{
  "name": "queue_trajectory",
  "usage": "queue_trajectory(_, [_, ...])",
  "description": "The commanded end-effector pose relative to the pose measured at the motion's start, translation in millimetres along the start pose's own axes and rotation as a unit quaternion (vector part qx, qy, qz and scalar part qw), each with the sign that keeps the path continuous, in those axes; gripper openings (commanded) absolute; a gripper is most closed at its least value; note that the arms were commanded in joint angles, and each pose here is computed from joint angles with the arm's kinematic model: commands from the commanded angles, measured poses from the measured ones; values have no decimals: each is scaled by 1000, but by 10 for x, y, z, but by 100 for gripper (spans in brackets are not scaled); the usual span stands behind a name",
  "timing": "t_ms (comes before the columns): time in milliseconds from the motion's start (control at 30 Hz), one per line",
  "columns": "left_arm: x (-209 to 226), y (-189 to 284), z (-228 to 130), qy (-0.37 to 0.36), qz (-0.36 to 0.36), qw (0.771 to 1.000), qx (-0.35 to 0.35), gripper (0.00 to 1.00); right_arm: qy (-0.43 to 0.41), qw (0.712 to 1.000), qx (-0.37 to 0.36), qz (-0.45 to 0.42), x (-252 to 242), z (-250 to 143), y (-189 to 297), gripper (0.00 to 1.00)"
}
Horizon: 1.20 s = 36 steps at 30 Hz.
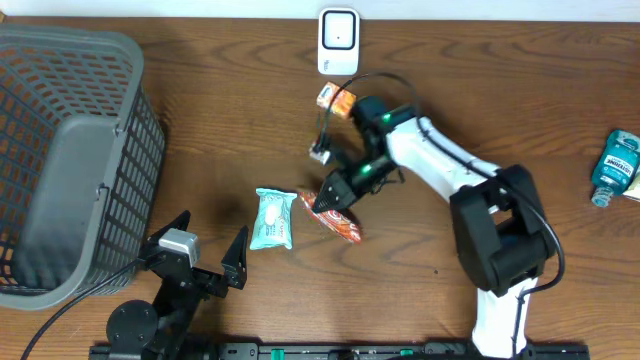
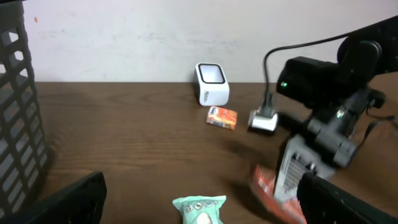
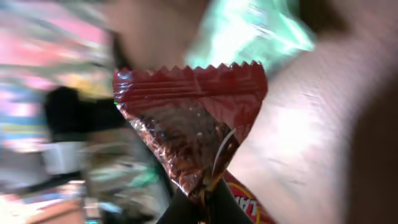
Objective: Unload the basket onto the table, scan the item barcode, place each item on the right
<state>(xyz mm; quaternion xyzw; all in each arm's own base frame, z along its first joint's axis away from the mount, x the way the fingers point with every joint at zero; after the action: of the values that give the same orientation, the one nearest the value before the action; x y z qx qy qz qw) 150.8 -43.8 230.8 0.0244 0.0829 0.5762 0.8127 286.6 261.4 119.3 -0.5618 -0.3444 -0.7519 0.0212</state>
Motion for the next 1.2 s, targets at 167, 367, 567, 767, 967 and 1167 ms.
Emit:
queue_trajectory(167, [-22, 1, 0, 6, -8, 1000, -1, 98, -95, 963, -40, 249, 606, 152, 227, 2])
queue_trajectory(367, [-22, 1, 0, 6, -8, 1000, -1, 98, -143, 957, -27, 251, 609, 131, 226, 1])
queue_trajectory(567, [-22, 1, 0, 6, -8, 1000, -1, 98, -405, 879, 42, 249, 652, -5, 250, 1])
queue_trajectory(767, [-22, 1, 0, 6, -8, 1000, -1, 98, -644, 722, 102, 233, 685, -127, 364, 1])
queue_trajectory(967, [-22, 1, 0, 6, -8, 1000, -1, 98, -753, 605, 121, 229, 647, -157, 521, 1])
queue_trajectory(1167, [-22, 1, 0, 6, -8, 1000, -1, 98, -787, 555, 106, 248, 506, -130, 759, 1])
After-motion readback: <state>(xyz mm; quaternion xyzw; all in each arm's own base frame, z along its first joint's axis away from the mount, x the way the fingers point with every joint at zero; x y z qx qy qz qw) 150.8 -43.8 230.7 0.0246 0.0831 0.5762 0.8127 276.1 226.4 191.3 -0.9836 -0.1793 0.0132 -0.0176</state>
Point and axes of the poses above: each gripper's point midway between its finger pads, its own y axis back along the fingers, its own x axis along the line the jaws close on, z = x × y, the point moved 5 cm from there along y, back along the fingers, and after that the axes turned 3 degrees about -y, right-handed, at the moved point
